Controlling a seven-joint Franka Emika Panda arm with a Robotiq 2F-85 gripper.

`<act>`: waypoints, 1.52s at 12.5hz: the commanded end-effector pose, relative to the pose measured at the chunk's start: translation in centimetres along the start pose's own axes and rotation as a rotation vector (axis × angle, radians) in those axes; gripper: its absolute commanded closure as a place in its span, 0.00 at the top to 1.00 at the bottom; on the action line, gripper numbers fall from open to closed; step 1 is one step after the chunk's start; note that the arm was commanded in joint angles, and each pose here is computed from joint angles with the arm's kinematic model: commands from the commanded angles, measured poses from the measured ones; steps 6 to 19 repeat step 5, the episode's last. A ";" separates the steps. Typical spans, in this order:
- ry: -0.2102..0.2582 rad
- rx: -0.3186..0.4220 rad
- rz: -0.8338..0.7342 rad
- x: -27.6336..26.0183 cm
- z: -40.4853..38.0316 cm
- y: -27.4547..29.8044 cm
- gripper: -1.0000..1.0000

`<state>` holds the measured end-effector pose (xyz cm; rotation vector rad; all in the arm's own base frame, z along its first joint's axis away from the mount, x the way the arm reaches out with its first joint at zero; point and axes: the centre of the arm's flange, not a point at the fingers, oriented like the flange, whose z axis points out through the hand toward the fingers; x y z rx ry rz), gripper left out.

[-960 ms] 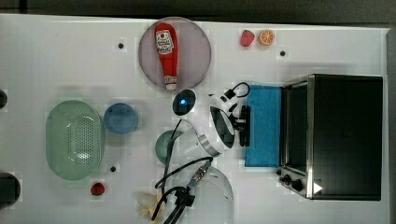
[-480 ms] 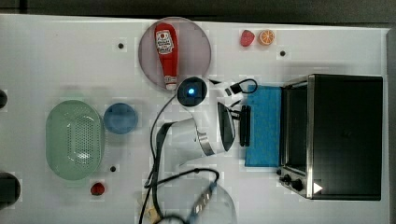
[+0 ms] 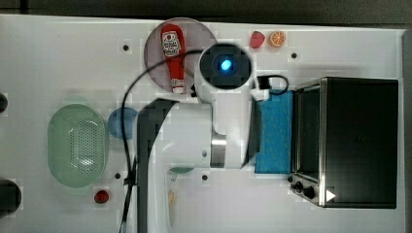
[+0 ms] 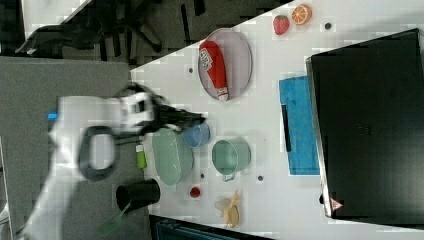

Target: Flap open oven.

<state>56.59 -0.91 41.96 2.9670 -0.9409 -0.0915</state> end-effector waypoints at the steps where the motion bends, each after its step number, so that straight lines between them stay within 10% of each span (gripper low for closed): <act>1: -0.005 0.064 0.187 -0.1 -8.1 0.5 0.17; 19: -0.003 0.080 0.241 -1.1 -14.5 1.2 0.17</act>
